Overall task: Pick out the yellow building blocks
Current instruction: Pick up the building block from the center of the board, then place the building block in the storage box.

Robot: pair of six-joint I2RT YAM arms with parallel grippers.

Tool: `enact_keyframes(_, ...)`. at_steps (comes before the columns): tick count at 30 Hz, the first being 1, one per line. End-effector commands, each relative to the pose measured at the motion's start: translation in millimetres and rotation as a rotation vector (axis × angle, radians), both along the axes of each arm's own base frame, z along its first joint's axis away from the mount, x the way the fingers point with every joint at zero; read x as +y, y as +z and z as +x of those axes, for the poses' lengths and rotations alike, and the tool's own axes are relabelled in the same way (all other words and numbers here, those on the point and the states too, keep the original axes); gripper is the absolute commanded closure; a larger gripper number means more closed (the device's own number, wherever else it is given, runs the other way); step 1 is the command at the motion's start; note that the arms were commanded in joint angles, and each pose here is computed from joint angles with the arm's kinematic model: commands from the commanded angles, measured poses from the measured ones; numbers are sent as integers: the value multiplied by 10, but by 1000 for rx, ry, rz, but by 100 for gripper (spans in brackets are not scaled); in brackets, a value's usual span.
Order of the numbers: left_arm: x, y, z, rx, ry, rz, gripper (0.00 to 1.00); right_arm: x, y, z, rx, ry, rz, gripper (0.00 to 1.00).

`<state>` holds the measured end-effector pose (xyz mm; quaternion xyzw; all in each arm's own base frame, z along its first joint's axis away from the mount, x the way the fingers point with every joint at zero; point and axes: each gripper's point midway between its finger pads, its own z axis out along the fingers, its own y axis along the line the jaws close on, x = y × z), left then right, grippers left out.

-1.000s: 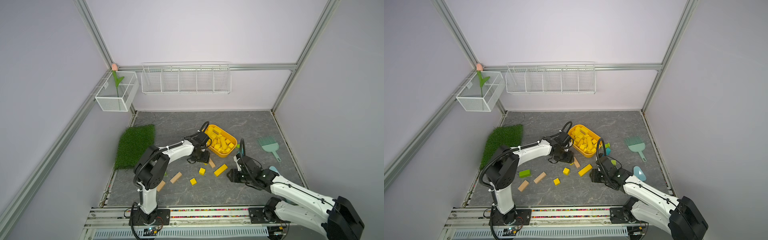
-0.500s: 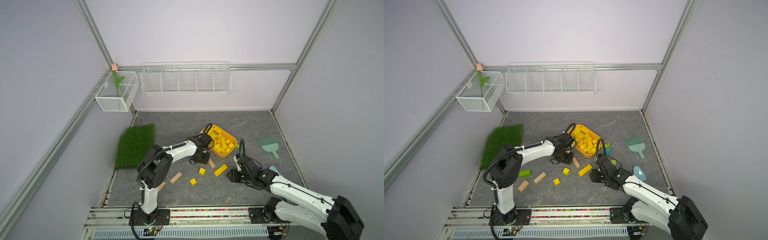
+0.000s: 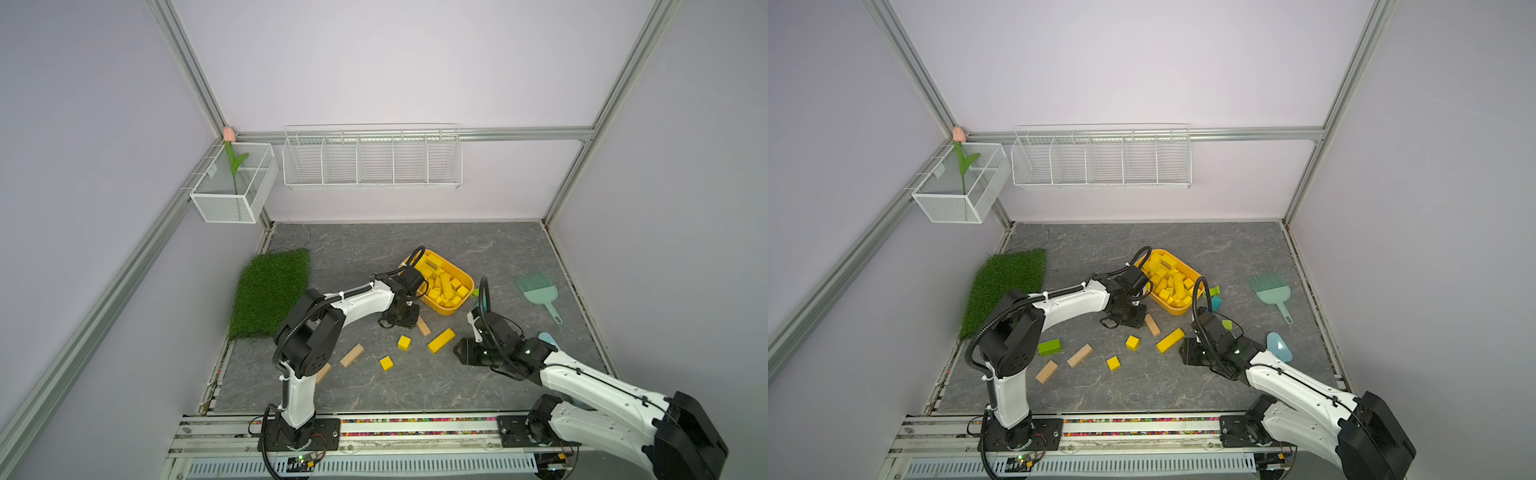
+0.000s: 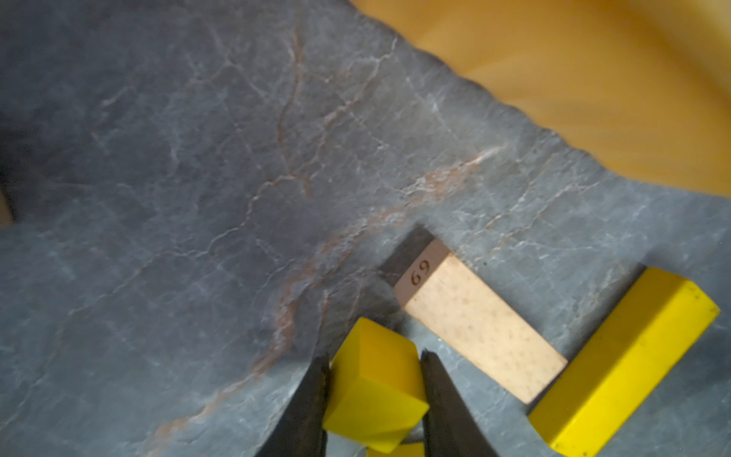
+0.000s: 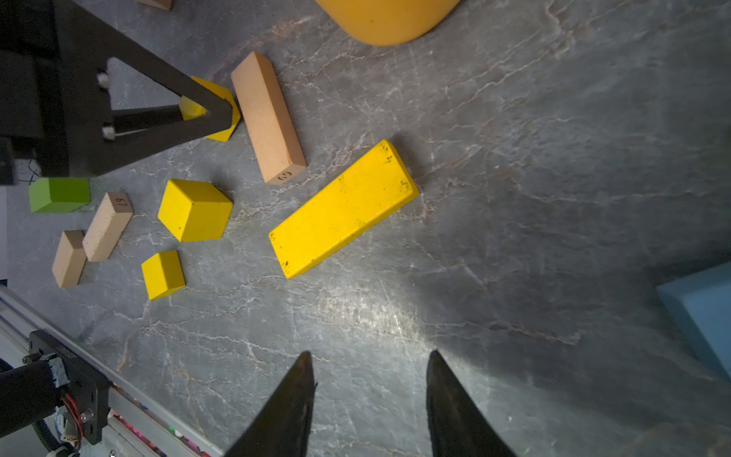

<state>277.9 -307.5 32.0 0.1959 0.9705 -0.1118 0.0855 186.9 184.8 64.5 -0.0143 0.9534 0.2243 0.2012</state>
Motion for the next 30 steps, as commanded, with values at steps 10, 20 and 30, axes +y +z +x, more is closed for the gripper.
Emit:
enact_keyframes(10, -71, 610, 200, -94, -50, 11, 65, -8, 56, 23, -19, -20, 6, 52)
enact_keyframes(20, -248, 1087, 620, -157, -95, 56, 64, -95, 119, 0, -55, -52, 27, 51)
enact_keyframes(30, -258, 914, 1152, -136, -77, 99, 64, -134, 130, -15, -74, -60, 37, 50)
